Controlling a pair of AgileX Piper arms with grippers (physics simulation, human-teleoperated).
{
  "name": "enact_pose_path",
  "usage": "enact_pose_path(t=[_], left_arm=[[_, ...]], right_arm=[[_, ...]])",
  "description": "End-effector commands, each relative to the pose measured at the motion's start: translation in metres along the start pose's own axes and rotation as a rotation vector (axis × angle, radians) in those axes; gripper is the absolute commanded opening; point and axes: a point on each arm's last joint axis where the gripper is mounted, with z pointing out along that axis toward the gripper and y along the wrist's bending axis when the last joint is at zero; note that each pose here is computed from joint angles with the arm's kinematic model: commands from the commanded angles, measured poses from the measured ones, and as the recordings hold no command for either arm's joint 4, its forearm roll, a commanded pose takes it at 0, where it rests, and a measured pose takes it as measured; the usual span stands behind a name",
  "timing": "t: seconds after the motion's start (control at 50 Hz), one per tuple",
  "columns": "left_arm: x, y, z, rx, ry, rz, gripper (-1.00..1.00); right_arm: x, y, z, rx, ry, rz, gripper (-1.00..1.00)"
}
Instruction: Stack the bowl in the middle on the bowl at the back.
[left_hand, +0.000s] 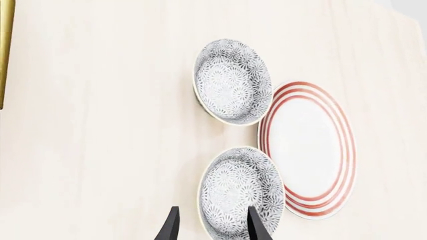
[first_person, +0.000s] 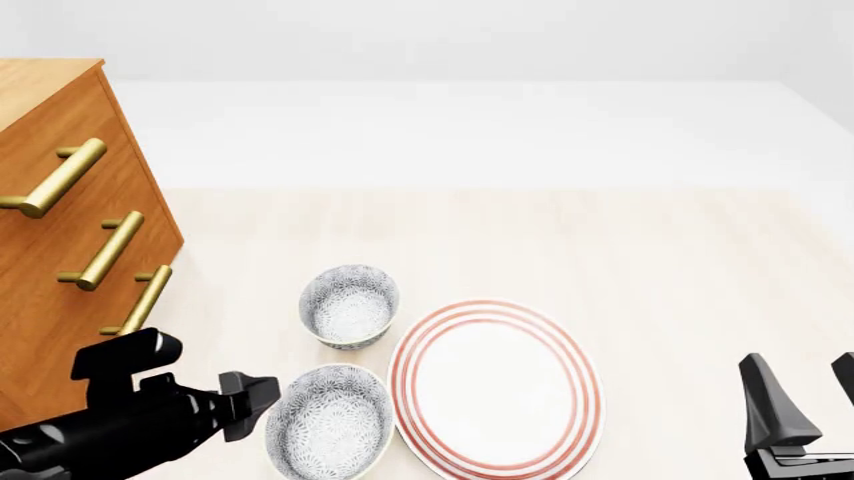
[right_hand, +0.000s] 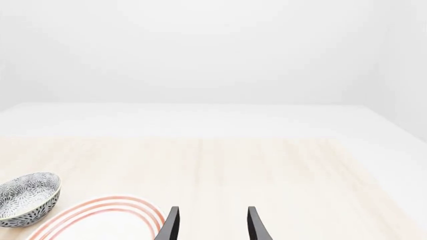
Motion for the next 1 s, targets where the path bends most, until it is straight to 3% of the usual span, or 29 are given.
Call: enact_pose_path(t=[0.02,0.54,0.6,0.62,0.66,0.86,0.88,1.0], left_arm=[[0.013,0.006,0.016,-0.005,0.026,-0.010,1.00],[0.025,0.006,0.050,-0.010,0.080,0.048,1.00],[0.025,0.007,0.052,-0.012,0.081,0.049,1.00],[0.035,0.012,0.064,-0.015,0.095,0.040,1.00],[0.037,0.013,0.066,-0.013,0.097,0.040,1.00],[0.040,0.012,0.069,-0.004,0.102,0.038,1.00],[0.040,0.012,0.069,-0.005,0.103,0.038,-1.00],[0.043,0.013,0.071,-0.007,0.106,0.031,-1.00]], right_arm=[[0.000,0.000,0.000,0.000,0.001,-0.002,1.00],[0.001,0.000,0.000,0.003,0.004,0.001,1.00],[0.001,0.000,0.000,0.003,0.004,0.002,1.00],[0.001,0.000,0.000,0.001,0.005,0.002,1.00],[0.001,0.000,0.000,0.001,0.005,0.002,1.00],[0.001,0.000,0.000,0.000,0.005,0.003,1.00],[0.001,0.000,0.000,0.000,0.005,0.004,1.00],[0.001,0.000,0.000,0.000,0.004,0.004,1.00]])
